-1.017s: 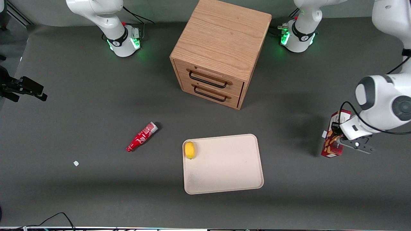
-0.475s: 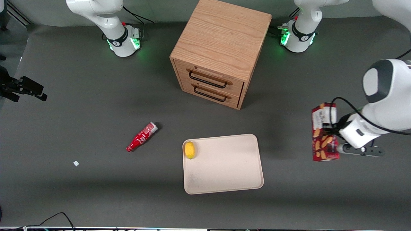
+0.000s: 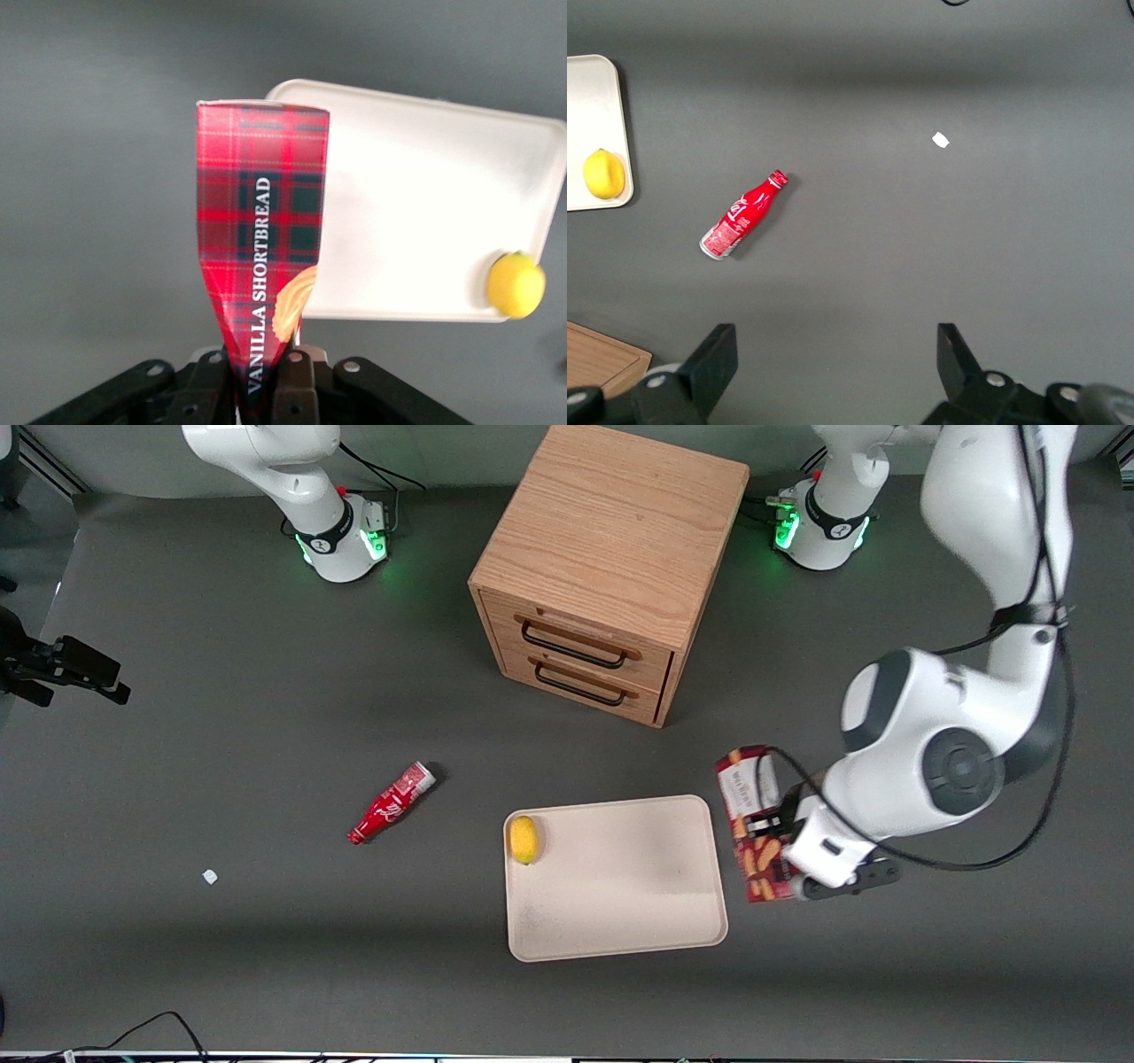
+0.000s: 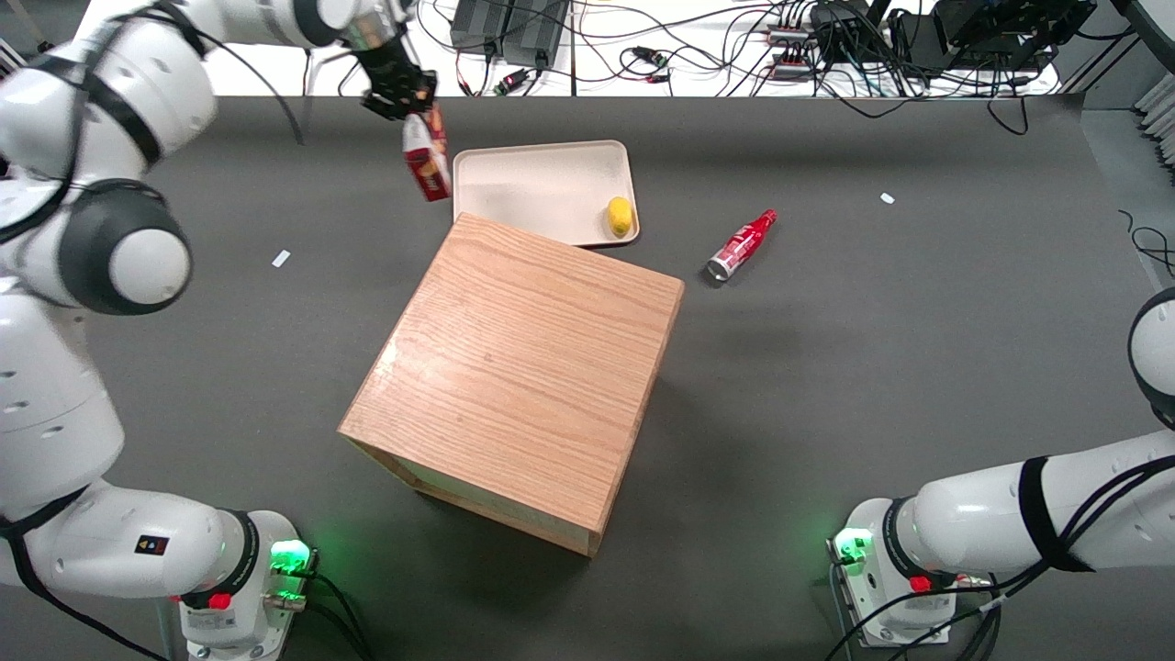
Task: Place red cookie box on tray
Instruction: 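Lift the cookie box upright and carry it over the white tray, then lower the box onto the tray beside its rim and open the gripper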
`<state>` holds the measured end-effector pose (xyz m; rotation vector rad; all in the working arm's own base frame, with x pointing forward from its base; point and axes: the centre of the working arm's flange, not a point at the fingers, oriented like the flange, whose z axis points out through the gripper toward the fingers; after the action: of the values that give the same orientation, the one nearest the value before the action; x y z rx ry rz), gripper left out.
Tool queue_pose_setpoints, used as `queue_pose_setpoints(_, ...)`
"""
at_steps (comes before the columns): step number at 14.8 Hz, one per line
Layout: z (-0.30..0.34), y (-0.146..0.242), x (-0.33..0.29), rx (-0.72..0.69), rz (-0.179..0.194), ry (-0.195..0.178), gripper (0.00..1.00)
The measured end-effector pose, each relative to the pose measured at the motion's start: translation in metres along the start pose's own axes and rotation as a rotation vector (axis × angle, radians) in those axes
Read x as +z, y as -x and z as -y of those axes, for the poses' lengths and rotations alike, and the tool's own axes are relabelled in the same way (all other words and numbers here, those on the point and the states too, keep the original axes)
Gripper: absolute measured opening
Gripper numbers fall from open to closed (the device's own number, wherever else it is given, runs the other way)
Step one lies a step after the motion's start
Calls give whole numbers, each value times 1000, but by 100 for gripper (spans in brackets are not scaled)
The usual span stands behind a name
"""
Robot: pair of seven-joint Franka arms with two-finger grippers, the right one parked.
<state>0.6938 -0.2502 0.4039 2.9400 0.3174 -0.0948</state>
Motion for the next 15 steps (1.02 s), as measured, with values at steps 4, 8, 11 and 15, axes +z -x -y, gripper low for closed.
queue_pose_setpoints(4, -32, 2, 70, 16, -62, -98, 15)
queue_pose_setpoints(8, -51, 10, 139, 54, -98, -123, 15)
queue_pose_setpoints(11, -50, 10, 166, 83, -108, -152, 15)
queue_pose_setpoints(15, -47, 8, 170, 90, -117, -170, 15)
